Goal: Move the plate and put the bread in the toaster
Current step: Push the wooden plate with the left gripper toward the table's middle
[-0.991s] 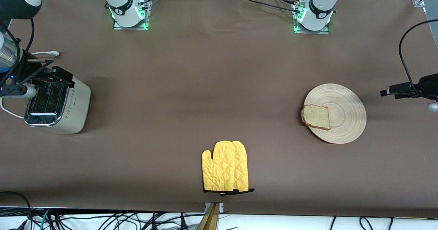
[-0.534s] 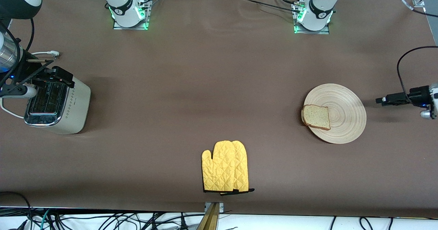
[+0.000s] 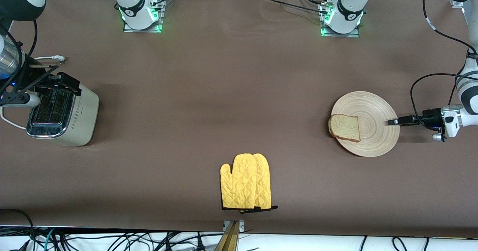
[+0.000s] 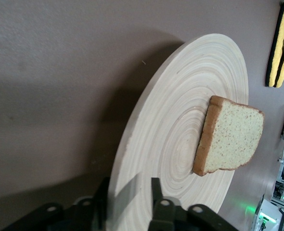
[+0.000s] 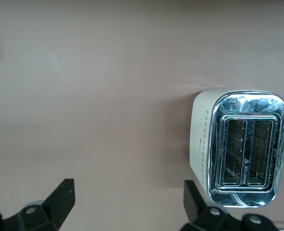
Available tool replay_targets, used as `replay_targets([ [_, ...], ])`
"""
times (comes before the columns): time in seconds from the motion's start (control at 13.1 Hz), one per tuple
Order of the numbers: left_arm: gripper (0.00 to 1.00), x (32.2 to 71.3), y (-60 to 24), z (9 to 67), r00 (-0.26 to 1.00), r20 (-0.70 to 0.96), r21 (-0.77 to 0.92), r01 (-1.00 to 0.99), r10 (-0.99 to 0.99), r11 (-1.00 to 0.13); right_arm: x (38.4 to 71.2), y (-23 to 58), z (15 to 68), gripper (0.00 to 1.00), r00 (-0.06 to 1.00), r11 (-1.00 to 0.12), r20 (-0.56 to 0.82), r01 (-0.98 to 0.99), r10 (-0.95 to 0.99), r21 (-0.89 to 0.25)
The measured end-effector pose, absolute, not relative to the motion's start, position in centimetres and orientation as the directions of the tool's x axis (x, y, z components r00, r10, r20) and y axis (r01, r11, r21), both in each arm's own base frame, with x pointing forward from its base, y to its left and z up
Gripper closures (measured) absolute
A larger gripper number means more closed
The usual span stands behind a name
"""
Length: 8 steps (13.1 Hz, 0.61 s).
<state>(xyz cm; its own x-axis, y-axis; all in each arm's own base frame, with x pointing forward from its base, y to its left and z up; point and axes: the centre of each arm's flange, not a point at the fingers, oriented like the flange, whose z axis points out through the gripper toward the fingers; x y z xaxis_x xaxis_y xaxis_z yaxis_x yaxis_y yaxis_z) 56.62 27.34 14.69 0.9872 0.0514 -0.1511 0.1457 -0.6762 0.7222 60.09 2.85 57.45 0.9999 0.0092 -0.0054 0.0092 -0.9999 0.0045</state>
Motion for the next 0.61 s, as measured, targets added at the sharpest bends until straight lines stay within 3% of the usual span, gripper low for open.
replay_targets([
  [0.15, 0.85, 56.2, 26.6, 14.3, 0.985, -0.172, 0.757, 0.148, 0.025, -0.637, 60.1, 2.8, 57.4, 0.00, 1.000, -1.000, -0.005, 0.009, 0.009, 0.004],
  [0.38, 0.89, 56.4, 23.9, 14.7, 0.977, -0.203, 0.808, 0.133, -0.058, -0.575, 60.1, 2.8, 57.4, 0.00, 1.000, -1.000, -0.005, 0.009, 0.009, 0.004],
  [0.61, 0.90, 58.9, 17.4, 15.7, 0.972, -0.169, 0.850, 0.060, -0.163, -0.524, 60.1, 2.8, 57.4, 0.00, 1.000, -1.000, -0.005, 0.009, 0.009, 0.004],
])
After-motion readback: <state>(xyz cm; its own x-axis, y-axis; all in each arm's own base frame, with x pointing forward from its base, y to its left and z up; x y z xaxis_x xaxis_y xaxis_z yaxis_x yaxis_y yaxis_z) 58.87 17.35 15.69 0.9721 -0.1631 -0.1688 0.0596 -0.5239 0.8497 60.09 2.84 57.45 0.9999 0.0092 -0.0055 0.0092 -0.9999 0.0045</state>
